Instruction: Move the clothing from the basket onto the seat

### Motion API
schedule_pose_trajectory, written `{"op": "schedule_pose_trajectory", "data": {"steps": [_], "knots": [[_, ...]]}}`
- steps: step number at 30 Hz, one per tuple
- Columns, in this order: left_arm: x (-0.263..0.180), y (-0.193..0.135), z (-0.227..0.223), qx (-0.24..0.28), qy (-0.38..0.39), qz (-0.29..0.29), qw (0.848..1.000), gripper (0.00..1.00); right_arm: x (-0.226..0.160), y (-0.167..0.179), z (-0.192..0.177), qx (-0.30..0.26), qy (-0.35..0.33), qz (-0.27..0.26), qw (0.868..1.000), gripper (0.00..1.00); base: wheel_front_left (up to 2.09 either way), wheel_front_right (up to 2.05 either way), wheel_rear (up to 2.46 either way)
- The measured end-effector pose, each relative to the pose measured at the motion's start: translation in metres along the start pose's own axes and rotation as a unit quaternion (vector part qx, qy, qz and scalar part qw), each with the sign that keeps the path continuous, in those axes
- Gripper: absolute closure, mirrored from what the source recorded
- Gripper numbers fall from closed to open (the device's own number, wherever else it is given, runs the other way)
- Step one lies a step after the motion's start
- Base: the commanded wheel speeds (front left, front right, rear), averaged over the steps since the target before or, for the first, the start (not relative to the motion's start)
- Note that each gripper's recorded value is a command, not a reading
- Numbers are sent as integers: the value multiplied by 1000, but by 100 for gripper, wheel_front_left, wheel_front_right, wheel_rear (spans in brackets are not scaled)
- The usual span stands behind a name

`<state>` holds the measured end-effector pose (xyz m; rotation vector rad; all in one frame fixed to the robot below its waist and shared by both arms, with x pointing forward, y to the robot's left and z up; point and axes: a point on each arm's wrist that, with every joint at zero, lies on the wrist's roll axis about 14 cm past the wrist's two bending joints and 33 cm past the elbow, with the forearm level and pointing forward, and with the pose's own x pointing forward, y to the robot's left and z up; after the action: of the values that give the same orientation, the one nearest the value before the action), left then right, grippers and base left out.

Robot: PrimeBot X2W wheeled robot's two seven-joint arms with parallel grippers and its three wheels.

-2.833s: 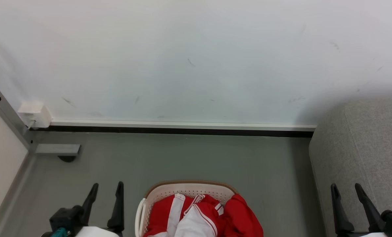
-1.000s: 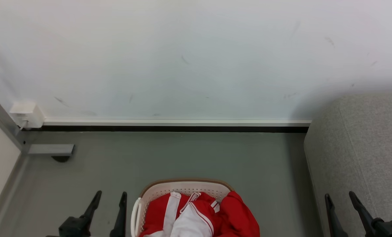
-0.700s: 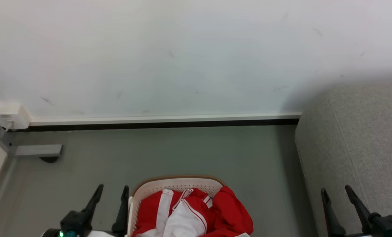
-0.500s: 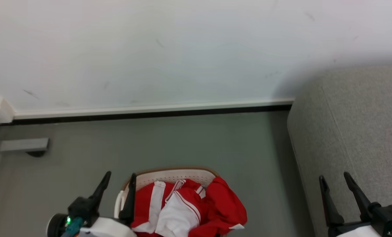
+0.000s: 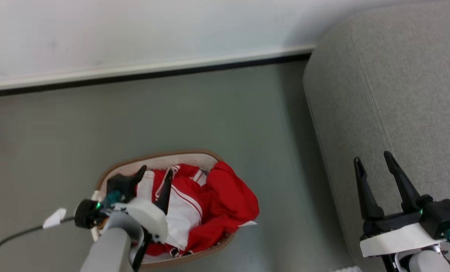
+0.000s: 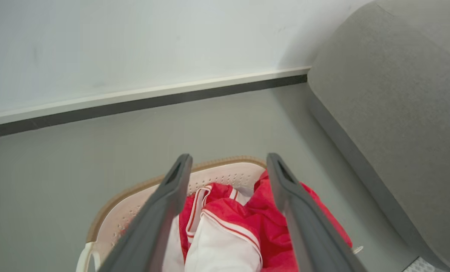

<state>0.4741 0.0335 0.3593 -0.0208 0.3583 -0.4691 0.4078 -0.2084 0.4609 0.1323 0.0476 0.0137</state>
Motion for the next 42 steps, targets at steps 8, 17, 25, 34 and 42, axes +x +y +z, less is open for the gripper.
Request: {"op": "schedule_pose_trajectory", "data": {"steps": [8, 17, 25, 34, 42], "knots": [[48, 1, -61, 5, 117, -16, 993, 0, 15, -15, -19, -3, 21, -23, 999, 0, 0, 0, 0], [66, 11, -134, 4, 239, -1, 971, 0, 29, -25, -42, -10, 46, -37, 998, 0, 0, 0, 0], [74, 27, -173, -13, 298, 31, 954, 0, 39, -22, -63, -10, 68, -31, 997, 0, 0, 0, 0], [84, 32, -197, -31, 325, 34, 945, 0, 41, -26, -86, -12, 95, -35, 995, 0, 0, 0, 0], [84, 21, -215, -61, 349, 10, 935, 0, 45, -24, -100, -11, 109, -31, 994, 0, 0, 0, 0]]}}
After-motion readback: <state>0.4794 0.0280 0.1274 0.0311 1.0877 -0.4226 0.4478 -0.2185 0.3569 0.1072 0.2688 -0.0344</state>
